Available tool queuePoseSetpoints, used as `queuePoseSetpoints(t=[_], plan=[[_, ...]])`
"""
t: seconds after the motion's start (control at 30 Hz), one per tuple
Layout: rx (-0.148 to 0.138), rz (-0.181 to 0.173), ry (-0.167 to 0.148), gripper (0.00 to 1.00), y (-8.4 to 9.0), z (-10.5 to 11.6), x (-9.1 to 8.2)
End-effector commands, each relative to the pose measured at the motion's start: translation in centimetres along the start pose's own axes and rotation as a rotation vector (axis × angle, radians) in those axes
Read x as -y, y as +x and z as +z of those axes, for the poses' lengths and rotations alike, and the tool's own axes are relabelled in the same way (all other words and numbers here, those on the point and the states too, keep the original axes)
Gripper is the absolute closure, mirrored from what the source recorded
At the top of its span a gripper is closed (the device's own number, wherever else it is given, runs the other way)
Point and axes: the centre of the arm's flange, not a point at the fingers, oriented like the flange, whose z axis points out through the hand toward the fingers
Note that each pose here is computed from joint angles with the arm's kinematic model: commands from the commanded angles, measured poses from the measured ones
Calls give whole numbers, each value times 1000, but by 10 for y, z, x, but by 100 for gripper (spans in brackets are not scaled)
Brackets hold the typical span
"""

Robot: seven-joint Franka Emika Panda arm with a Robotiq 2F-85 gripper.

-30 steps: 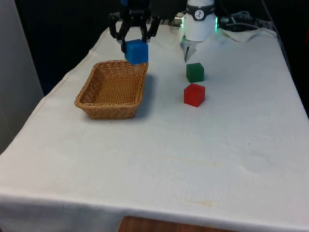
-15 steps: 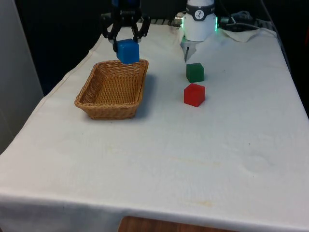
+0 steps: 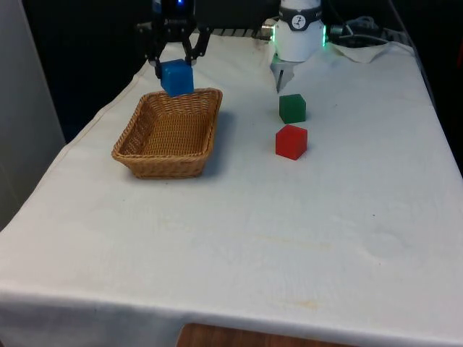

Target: Pick up the blue cube and place it into the basket.

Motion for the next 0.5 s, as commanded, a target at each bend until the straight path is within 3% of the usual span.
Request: queuePoseSetpoints(t=[0.0, 0.03, 0.27, 0.47], plan=[[-2, -1, 0, 93, -4, 2, -5], [0, 0, 0, 93, 0, 0, 0], [10, 5, -1, 93, -13, 5, -15], [14, 8, -3, 93, -13, 5, -16]])
